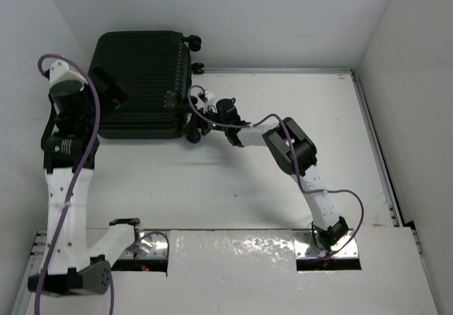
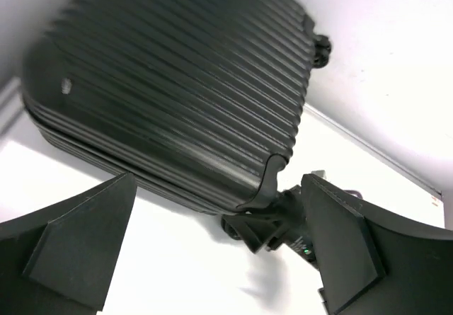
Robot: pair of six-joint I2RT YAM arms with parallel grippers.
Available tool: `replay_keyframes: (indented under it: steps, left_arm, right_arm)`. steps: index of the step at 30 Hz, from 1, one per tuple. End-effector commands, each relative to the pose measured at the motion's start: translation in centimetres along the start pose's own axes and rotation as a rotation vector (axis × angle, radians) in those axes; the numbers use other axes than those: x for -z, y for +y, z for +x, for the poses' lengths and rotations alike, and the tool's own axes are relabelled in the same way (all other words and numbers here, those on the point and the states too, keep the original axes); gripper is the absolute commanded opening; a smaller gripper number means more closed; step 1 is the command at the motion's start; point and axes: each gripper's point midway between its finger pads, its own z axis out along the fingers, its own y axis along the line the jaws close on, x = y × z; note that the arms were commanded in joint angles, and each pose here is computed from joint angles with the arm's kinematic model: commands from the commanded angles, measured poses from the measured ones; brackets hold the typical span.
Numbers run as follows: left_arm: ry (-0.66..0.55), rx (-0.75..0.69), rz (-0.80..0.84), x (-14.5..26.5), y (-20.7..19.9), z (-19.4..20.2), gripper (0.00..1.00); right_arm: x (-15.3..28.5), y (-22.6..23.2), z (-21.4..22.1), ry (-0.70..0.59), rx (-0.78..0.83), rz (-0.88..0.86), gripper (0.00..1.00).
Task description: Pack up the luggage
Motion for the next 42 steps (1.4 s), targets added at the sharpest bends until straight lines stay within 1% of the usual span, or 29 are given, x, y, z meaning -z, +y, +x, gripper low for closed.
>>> replay_keyframes:
  steps: [1, 3, 4, 5, 7, 8, 10, 11, 12, 13, 14, 16, 17, 18, 19, 20, 21, 22, 23, 25, 26, 28, 29, 30, 33, 34, 37, 42]
  left_arm:
    - [0.033, -0.102, -0.002, -0.1, 1.5, 2.2, 1.0]
    - [0.022, -0.123, 0.019, 1.1, 1.6, 2.3, 1.0]
    - [0.029, -0.143, 0.025, 1.4, 1.9, 2.9, 1.0]
    - [0.018, -0.142, 0.04, 1.7, 1.8, 3.0, 1.0]
    - [-0.004, -0.144, 0.092, 3.2, 1.4, 3.1, 1.0]
    - [-0.003, -0.147, 0.105, 3.7, 1.2, 3.2, 1.0]
    - [-0.016, -0.156, 0.113, 5.2, 1.4, 3.1, 1.0]
    - [-0.02, -0.16, 0.11, 5.6, 1.5, 3.0, 1.0]
    - [-0.044, -0.16, 0.104, 6.5, 1.8, 2.7, 1.0]
    - [-0.048, -0.164, 0.099, 7.0, 2.1, 2.9, 1.0]
    - [-0.069, -0.162, 0.103, 7.7, 2.2, 2.7, 1.0]
    - [-0.074, -0.167, 0.111, 7.9, 2.5, 3.3, 1.0]
    - [-0.084, -0.168, 0.127, 8.2, 2.5, 3.6, 1.0]
    - [-0.069, -0.17, 0.124, 7.8, 2.9, 4.5, 1.0]
    - [-0.076, -0.168, 0.14, 7.8, 2.7, 4.7, 1.0]
    - [-0.066, -0.169, 0.155, 7.7, 2.8, 5.5, 1.0]
    - [-0.063, -0.171, 0.162, 7.7, 2.8, 5.7, 1.0]
    - [-0.056, -0.177, 0.192, 8.1, 2.5, 6.1, 1.0]
    - [-0.049, -0.182, 0.201, 8.1, 2.5, 6.5, 1.0]
    - [-0.053, -0.184, 0.216, 8.7, 2.5, 6.7, 1.0]
    - [-0.042, -0.182, 0.208, 8.8, 2.8, 7.2, 1.0]
    - [-0.02, -0.176, 0.229, 9.2, 2.9, 8.2, 1.0]
    - [-0.004, -0.173, 0.248, 9.3, 2.7, 8.8, 1.0]
    - [0.014, -0.174, 0.269, 9.4, 2.6, 9.4, 1.0]
    - [0.047, -0.172, 0.291, 9.6, 3.0, 11.3, 1.0]
    - [0.046, -0.173, 0.285, 9.6, 3.6, 12.0, 1.0]
    - [0.009, -0.13, 0.269, 9.4, 4.2, 12.5, 1.0]
    - [-0.048, -0.119, 0.331, 10.2, 3.1, 11.4, 1.0]
  right_arm:
    - [1.6, 3.6, -6.1, -0.124, 0.077, -0.032, 0.72]
    - [3.0, 2.4, -6.2, -0.134, 0.053, 0.017, 0.79]
    - [4.5, 1.9, -5.7, -0.133, 0.029, 0.05, 0.82]
    - [5.9, 0.4, -6.7, -0.165, 0.01, 0.091, 0.89]
    - [9.0, -0.2, -6.8, -0.18, -0.041, 0.136, 0.99]
    - [10.9, -1.7, -7.2, -0.181, -0.059, 0.193, 0.99]
    - [14.2, -3.3, -5.8, -0.112, -0.035, 0.326, 0.99]
    - [17.2, -3.8, -6.5, -0.073, -0.02, 0.467, 0.99]
    - [19.0, -4.0, -6.5, -0.027, 0.052, 0.538, 0.99]
    - [20.9, -4.2, -6.0, 0.008, 0.066, 0.606, 0.99]
    - [24.6, -3.8, -6.5, 0.047, 0.082, 0.735, 0.99]
    - [28.9, -3.3, -6.0, 0.114, 0.135, 0.867, 0.99]
    - [32.0, -1.4, -6.5, 0.137, 0.176, 0.921, 0.99]
    - [34.6, -1.4, -6.0, 0.154, 0.196, 1.014, 0.99]
    - [36.4, -0.6, -6.2, 0.149, 0.204, 1.059, 0.99]
    - [39.1, 1.1, -6.2, 0.152, 0.21, 1.086, 0.99]
    - [41.0, 1.5, -5.8, 0.164, 0.214, 1.141, 0.99]
    - [42.9, 2.2, -4.5, 0.215, 0.204, 1.166, 0.99]
    - [44.6, 3.8, -5.2, 0.152, 0.206, 1.164, 0.99]
    - [47.1, 4.9, -3.9, 0.175, 0.206, 1.183, 0.99]
    - [48.7, 6.3, -4.6, 0.106, 0.214, 1.178, 0.99]
    - [50.5, 7.6, -4.1, 0.096, 0.211, 1.175, 0.99]
    - [51.6, 9.0, -4.8, 0.029, 0.214, 1.15, 0.99]
    - [52.5, 9.6, -4.2, 0.037, 0.21, 1.147, 0.99]
    - [55.0, 11.3, -3.9, -0.007, 0.208, 1.15, 0.99]
    - [55.5, 11.6, -3.8, -0.012, 0.21, 1.154, 0.99]
    - [57.0, 12.4, -3.7, -0.033, 0.218, 1.161, 0.99]
    - [57.7, 12.4, -3.5, -0.036, 0.221, 1.183, 0.99]
